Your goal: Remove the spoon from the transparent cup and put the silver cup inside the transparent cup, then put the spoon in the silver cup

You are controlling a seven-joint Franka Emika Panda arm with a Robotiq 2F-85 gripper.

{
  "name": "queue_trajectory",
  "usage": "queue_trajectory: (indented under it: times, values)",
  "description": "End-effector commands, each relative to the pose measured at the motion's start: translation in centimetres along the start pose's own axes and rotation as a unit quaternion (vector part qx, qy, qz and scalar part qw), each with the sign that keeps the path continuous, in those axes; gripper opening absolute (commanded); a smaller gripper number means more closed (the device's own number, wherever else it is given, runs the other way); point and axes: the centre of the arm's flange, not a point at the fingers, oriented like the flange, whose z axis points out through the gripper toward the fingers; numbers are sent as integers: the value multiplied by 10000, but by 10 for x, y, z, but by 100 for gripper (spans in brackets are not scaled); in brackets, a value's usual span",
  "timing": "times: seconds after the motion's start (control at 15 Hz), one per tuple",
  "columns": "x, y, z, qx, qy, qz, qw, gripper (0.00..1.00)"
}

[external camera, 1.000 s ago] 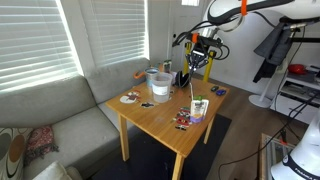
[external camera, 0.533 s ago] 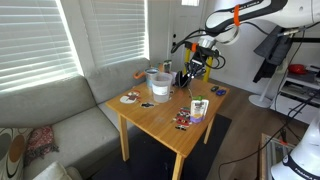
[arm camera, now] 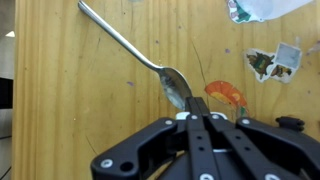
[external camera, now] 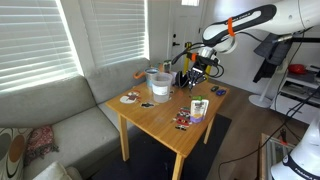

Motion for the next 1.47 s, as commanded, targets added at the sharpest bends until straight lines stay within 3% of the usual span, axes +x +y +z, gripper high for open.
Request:
queue_trajectory:
  times: [0.0,0.2,0.27,0.4,0.6,0.87,1.0,1.13,1.2,1.4]
  values:
    - [8,2,6,-28,111,-51,9999,0]
    - [10,1,11,-128,205,-65,9997,0]
    - [10,0,10,-139,241,-95,9996,20]
    - [3,-2,-4,-48,317,-201,9993,34]
    - [-29,-8,-44,67,968,-767,9923,54]
    - [-95,-29,-93,157,1592,-1761,9713,81]
    - [-124,-45,-102,192,1886,-2254,9556,95]
    - [-148,-61,-106,299,2146,-2727,9374,100]
    - [-136,-37,-102,310,1916,-2352,9524,100]
    - [-142,-39,-101,306,1930,-2403,9508,100]
